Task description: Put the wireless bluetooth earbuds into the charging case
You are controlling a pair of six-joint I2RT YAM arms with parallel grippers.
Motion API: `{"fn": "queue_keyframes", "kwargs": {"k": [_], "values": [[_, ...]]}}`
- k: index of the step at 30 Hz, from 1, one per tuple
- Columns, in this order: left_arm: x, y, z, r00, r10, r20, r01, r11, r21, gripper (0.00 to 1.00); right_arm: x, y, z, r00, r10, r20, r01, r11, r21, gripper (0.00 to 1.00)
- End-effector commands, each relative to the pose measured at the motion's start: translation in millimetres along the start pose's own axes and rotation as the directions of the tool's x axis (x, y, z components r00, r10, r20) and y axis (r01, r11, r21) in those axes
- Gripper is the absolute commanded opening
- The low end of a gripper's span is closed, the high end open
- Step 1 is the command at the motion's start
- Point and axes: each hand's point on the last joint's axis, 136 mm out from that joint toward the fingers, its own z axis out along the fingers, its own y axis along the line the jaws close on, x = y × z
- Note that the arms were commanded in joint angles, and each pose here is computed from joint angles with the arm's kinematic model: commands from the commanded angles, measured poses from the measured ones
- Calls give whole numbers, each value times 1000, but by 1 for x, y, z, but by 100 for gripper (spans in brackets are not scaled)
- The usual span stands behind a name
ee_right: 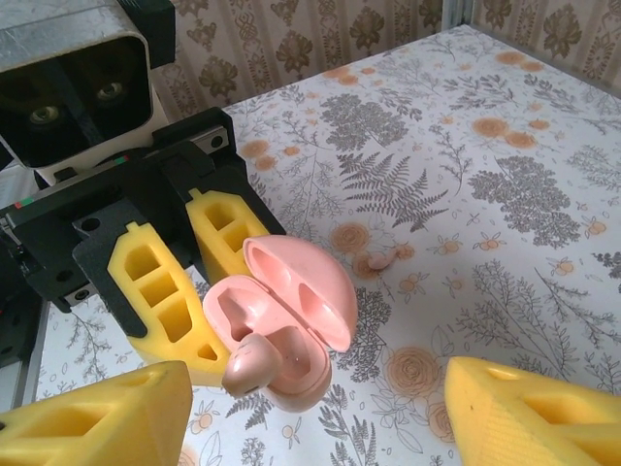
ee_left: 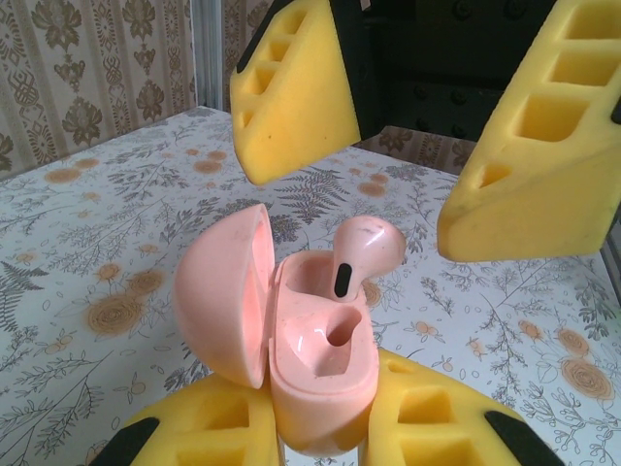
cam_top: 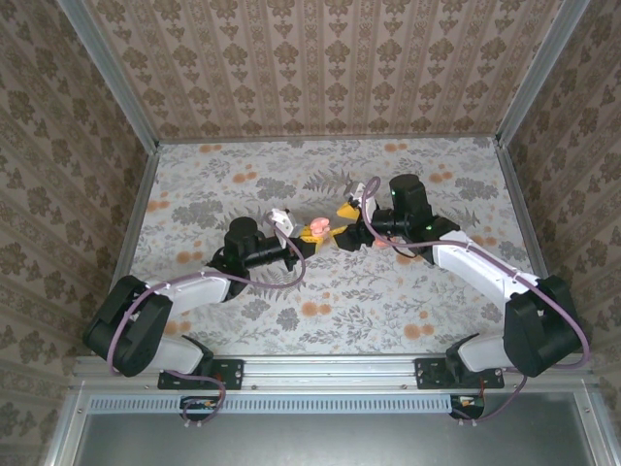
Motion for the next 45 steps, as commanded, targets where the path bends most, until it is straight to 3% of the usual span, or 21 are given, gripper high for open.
{"fn": "queue_keyframes", "kwargs": {"k": [1,45], "values": [[-17,-2,-1,998,33,44,-33,999,8,11,-13,-7,0,999,-43,15,42,999,27,70],[-21,-6,-7,997,53,51,-53,999,4,11,-17,-19,5,998,-61,-6,61,997,44,69]]}}
